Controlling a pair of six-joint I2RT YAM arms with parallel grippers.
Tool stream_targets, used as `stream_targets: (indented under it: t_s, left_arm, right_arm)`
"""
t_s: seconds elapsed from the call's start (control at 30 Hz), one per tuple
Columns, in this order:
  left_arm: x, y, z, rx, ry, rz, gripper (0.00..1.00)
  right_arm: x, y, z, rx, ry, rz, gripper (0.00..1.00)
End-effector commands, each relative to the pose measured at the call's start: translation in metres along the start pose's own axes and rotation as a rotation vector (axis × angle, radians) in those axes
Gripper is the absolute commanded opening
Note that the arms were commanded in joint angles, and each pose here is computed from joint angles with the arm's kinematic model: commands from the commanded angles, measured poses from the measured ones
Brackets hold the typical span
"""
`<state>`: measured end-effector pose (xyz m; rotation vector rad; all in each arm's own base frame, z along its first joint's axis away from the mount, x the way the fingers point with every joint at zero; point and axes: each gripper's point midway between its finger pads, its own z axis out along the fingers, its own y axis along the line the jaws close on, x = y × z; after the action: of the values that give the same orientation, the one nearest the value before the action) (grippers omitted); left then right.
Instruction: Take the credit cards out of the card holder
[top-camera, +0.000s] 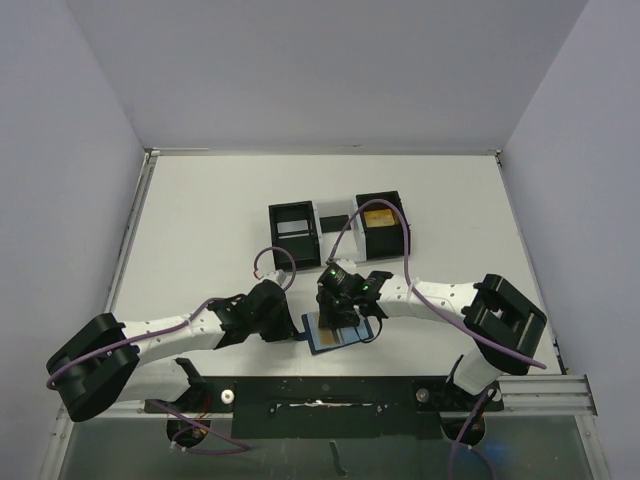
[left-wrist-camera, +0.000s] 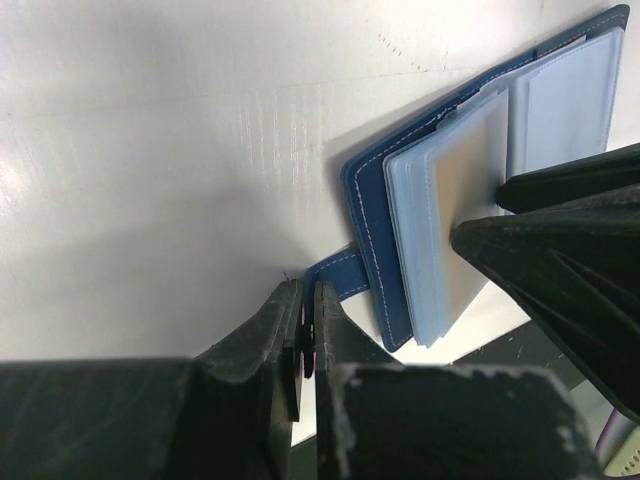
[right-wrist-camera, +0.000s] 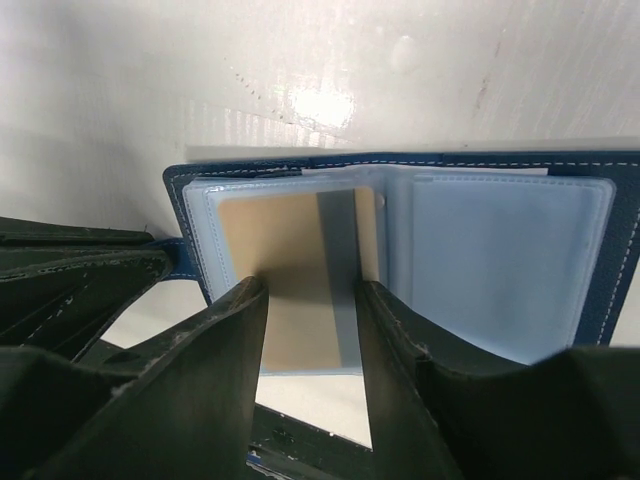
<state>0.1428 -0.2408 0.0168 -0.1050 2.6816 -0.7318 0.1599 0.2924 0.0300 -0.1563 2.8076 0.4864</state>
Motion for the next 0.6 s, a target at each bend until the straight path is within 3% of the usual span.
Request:
stream_targets:
  t_s: [0.0, 0.33, 0.57]
  left_arm:
    - [-0.012, -0.014, -0.002, 0.027, -0.035, 0.017, 0.00]
    - [-0.012, -0.011, -0.004, 0.015, -0.040, 0.018, 0.00]
    - [-0.013, -0.011, -0.004, 0.014, -0.045, 0.015, 0.00]
  right_arm:
    - [-0.018, 0.010, -0.016, -0.012, -0.074, -0.005, 0.41]
    - [-0.023, 0.007, -0.023, -0.065, -0.100, 0.044, 0.38]
    - [-0.031, 0.025, -0.026, -0.086, -0.105, -0.023, 0.63]
